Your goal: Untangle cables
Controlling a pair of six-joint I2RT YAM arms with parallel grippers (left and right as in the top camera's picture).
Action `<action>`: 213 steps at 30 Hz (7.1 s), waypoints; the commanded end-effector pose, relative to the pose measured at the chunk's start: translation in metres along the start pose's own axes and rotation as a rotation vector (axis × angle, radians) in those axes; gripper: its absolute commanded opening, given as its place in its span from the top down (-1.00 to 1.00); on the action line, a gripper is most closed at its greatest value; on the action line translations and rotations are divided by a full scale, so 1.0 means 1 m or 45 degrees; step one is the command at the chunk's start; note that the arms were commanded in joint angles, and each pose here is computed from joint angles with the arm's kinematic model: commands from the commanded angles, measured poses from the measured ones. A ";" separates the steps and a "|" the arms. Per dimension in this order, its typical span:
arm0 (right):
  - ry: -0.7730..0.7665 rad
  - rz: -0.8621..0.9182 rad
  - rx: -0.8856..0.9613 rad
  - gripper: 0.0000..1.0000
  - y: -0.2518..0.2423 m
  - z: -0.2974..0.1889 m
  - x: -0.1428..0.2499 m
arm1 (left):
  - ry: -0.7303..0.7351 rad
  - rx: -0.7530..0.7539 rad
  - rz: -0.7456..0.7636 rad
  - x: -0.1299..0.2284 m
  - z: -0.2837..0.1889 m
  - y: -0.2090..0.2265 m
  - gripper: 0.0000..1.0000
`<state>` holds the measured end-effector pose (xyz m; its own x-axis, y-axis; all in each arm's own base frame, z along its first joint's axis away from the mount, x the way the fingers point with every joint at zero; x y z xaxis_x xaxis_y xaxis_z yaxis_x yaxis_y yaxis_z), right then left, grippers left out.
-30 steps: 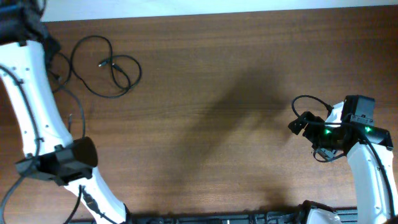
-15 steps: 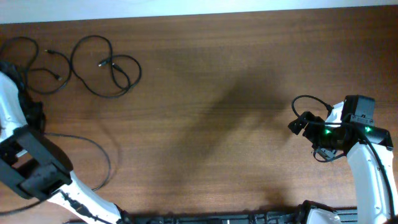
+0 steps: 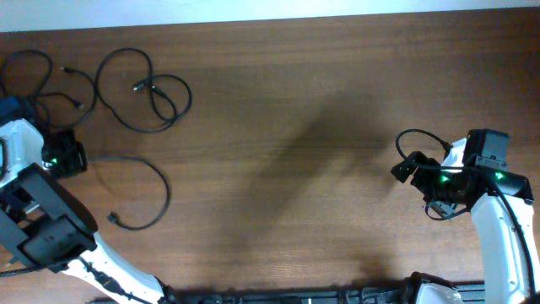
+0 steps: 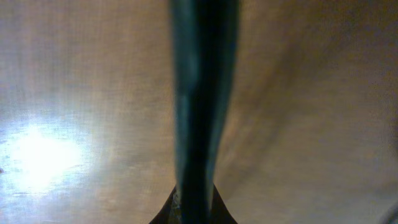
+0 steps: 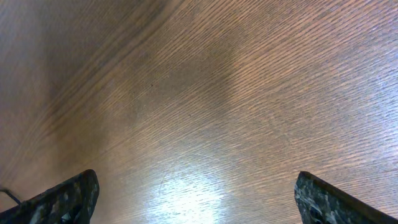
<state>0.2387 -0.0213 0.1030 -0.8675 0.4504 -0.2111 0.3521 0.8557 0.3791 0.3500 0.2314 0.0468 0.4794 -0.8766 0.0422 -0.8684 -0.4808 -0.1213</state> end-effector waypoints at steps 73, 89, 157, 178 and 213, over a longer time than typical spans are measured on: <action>-0.024 -0.017 0.009 -0.97 0.000 -0.004 -0.003 | -0.533 0.992 1.541 0.126 -0.368 0.181 -0.98; -0.024 -0.017 0.009 -0.97 0.000 -0.004 -0.003 | -0.541 0.726 1.644 0.075 -0.344 0.242 -0.98; -0.024 -0.017 0.009 -0.97 0.000 -0.004 -0.003 | -0.634 1.851 0.906 -0.071 -0.375 0.440 -0.98; -0.024 -0.017 0.009 -0.97 0.000 -0.004 -0.003 | -0.540 1.996 1.611 0.141 -0.259 0.225 -0.98; -0.024 -0.017 0.009 -0.97 0.000 -0.004 -0.003 | -0.682 1.874 2.031 0.172 -0.129 0.208 -0.98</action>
<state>0.2388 -0.0214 0.1036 -0.8672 0.4500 -0.2134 0.3509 0.8562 0.3792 0.2350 -0.0211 0.1594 -0.1018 -0.2186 -0.9705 0.0854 0.9700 -0.2275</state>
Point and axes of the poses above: each gripper's point midway between its finger pads, its own z axis out along the fingers, its own y axis along the line the jaws close on, x = y × z, the point moved 1 cm from there along -z, back along the fingers, and after that the axes turned 13 degrees about -z, right-handed, at the moved point
